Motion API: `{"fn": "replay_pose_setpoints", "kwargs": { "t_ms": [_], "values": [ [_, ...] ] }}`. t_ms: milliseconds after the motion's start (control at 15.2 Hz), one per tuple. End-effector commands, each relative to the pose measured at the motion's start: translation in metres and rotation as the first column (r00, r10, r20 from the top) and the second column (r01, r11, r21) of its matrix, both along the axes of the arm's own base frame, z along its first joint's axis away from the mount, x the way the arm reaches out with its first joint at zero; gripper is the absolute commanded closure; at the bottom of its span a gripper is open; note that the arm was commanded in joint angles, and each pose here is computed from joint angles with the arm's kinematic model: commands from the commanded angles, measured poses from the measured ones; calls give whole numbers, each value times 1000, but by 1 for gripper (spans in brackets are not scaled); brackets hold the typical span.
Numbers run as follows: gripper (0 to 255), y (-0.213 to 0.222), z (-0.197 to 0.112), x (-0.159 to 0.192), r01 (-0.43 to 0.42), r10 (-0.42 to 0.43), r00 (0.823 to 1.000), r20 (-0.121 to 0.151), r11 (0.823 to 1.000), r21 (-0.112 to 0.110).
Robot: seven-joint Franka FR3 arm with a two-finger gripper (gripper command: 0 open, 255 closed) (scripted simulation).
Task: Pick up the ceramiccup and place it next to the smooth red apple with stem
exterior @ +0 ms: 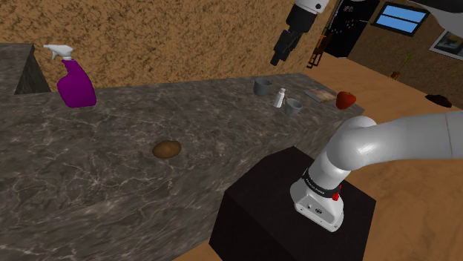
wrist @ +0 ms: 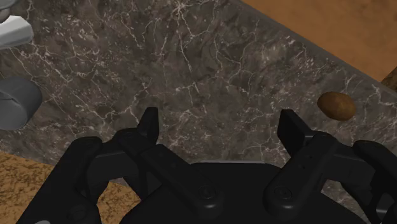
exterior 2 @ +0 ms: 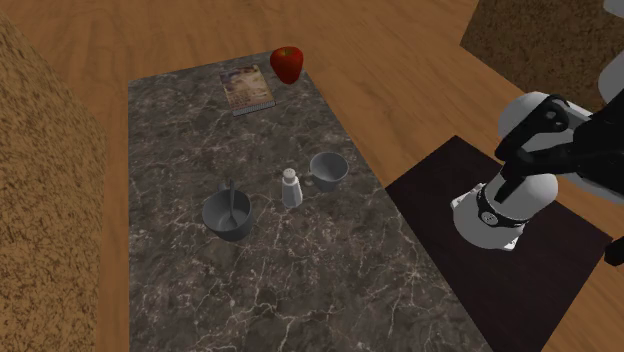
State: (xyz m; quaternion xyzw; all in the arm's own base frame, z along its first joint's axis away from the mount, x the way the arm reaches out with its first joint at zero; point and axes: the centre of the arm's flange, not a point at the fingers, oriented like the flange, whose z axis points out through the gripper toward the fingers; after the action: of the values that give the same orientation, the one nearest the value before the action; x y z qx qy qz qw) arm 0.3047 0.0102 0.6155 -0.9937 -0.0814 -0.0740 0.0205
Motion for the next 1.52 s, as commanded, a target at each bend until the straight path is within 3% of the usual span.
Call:
{"fn": "replay_pose_setpoints", "kwargs": {
  "t_ms": [0, 1452],
  "values": [
    [0, 0, 0, 0, 0, 0, 1000, 0, 1000, 0],
    [0, -247, -115, 133, -67, 71, 995, -73, 996, 59]
  ]
}}
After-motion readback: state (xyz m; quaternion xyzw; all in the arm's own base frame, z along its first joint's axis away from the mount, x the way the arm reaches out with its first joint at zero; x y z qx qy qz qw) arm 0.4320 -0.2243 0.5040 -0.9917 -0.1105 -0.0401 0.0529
